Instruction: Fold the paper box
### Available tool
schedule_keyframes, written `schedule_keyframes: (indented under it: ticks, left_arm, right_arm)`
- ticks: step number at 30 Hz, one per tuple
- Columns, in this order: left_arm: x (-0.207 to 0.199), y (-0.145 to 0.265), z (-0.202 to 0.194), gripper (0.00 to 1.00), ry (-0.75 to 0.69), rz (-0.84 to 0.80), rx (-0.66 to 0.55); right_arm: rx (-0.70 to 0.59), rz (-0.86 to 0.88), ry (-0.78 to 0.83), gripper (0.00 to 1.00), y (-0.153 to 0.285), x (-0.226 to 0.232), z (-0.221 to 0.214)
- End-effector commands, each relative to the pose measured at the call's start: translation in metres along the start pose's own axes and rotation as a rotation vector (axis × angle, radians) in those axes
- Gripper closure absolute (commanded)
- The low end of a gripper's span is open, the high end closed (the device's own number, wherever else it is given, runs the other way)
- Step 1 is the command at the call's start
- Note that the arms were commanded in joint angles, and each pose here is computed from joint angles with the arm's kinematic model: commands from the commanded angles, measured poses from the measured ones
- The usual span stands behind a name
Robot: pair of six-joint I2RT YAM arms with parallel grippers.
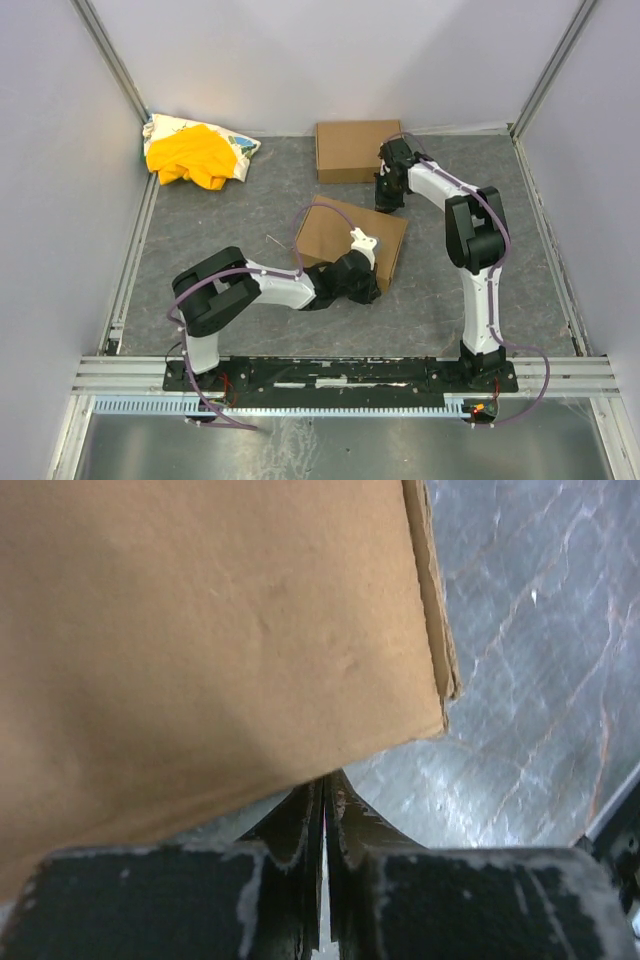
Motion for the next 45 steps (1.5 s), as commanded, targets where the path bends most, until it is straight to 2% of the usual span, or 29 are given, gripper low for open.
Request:
schedule_keyframes:
  ticks: [1,8,12,15,17,18,20,22,25,28,29,31,33,37,45]
  left_arm:
    - [-0.007,-0.014,0.046,0.93,0.013,0.031,-0.249]
    - [-0.014,-0.019,0.062,0.93,-0.009,0.071,-0.379]
    - [-0.016,-0.010,0.062,0.85,-0.029,0.075,-0.389]
    - [-0.021,0.013,0.071,0.60,-0.050,0.072,-0.404]
    - [-0.027,0.034,0.081,0.47,-0.075,0.065,-0.420]
    - [-0.030,0.046,0.086,0.37,-0.087,0.065,-0.433]
    - [-0.037,0.071,0.099,0.01,-0.111,0.057,-0.462]
    - [-0.044,0.099,0.114,0.01,-0.130,0.057,-0.495]
    - [-0.046,0.144,0.131,0.01,-0.161,0.077,-0.553]
    - [-0.028,0.201,0.146,0.01,-0.199,0.185,-0.636]
    - [-0.020,0.223,0.151,0.01,-0.204,0.230,-0.674]
    - [0.000,0.268,0.156,0.01,-0.216,0.319,-0.748]
    - [0.024,0.301,0.151,0.01,-0.240,0.416,-0.789]
    - [0.067,0.341,0.129,0.01,-0.209,0.540,-0.836]
    - [0.097,0.368,0.101,0.01,-0.077,0.460,-0.937]
  right_arm:
    - [0.055,0.016,-0.018,0.87,-0.003,0.003,-0.026]
    - [0.060,0.040,-0.010,0.87,-0.005,0.009,-0.033]
    - [0.043,0.016,-0.006,0.85,-0.001,0.007,-0.026]
    - [-0.017,-0.052,-0.007,0.75,0.012,-0.003,-0.011]
    - [-0.088,-0.085,-0.017,0.63,0.028,-0.008,0.004]
    - [-0.130,-0.098,-0.021,0.59,0.038,-0.010,0.012]
    - [-0.241,-0.115,-0.023,0.48,0.062,-0.011,0.031]
    - [-0.356,-0.141,-0.022,0.37,0.093,-0.012,0.047]
    - [-0.491,-0.202,-0.025,0.25,0.143,-0.019,0.060]
    - [-0.615,-0.230,-0.022,0.03,0.195,-0.022,0.056]
    - [-0.635,-0.232,-0.024,0.00,0.203,-0.025,0.049]
    - [-0.699,-0.251,-0.080,0.01,0.226,-0.030,0.038]
    - [-0.710,-0.235,-0.137,0.01,0.245,-0.032,0.016]
    - [-0.702,-0.065,-0.064,0.01,0.254,-0.018,-0.037]
    - [-0.678,0.042,-0.012,0.01,0.262,-0.019,-0.116]
Point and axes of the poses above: each gripper's point midway between its finger pads, its own y axis back along the fingers, its own x axis along the line the jaws close on, z = x × y, the point moved 3 cm from there along y, back along the fingers, and after that the axes turned 5 degrees about y, right-handed, at the moved point
